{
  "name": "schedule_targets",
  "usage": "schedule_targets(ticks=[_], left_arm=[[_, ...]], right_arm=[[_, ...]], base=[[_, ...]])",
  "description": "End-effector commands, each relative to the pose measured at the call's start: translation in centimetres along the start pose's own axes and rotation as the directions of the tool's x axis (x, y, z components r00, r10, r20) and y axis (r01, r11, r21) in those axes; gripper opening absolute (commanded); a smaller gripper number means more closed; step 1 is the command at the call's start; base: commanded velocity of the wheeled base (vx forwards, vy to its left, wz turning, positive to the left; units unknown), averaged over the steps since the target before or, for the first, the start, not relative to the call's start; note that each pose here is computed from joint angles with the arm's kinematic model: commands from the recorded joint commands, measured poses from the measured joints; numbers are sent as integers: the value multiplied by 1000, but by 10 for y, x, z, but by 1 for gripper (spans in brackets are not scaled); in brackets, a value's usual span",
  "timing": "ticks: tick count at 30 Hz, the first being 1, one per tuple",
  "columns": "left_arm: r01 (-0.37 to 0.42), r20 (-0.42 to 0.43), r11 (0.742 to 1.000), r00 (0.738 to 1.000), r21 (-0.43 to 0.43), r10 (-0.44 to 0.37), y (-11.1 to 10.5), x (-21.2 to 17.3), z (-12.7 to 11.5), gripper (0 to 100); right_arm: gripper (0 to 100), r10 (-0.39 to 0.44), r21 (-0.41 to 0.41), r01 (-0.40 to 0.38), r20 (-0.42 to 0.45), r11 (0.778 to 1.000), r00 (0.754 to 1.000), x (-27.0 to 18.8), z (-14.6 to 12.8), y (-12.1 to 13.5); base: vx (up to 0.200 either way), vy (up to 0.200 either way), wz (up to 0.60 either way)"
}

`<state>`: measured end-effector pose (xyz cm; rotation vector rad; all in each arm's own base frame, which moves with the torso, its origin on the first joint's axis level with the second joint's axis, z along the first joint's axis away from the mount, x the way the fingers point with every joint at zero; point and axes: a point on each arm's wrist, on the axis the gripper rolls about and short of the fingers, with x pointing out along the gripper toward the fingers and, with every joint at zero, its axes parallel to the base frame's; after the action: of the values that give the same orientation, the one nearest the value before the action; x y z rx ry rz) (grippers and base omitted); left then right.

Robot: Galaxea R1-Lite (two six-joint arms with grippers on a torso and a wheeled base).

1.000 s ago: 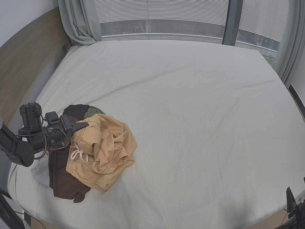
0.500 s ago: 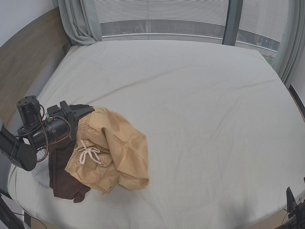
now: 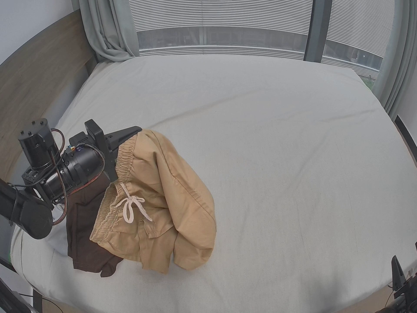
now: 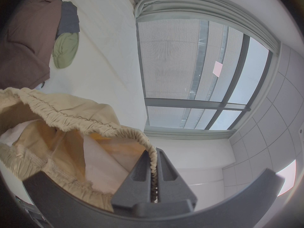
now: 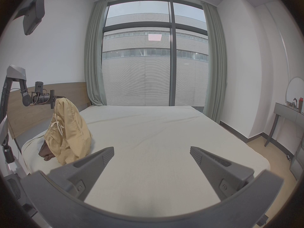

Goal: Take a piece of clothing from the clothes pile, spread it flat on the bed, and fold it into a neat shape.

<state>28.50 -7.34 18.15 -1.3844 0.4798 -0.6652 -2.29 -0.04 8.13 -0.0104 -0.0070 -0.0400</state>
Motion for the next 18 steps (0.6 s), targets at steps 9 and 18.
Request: schedule_targets(ticks=[9,18], left_arm=[[98,-77,995,992,20,-96,-34,3,-24,0],[115,-101,993,988,17,-113,-38,9,-35,0]], right_arm=[[100,0,0,0,-3,1000,1000,0,-5,0],[100,0,1,0,-3,1000,1000,0,-5,0]], base=[[0,0,0],[0,0,0]])
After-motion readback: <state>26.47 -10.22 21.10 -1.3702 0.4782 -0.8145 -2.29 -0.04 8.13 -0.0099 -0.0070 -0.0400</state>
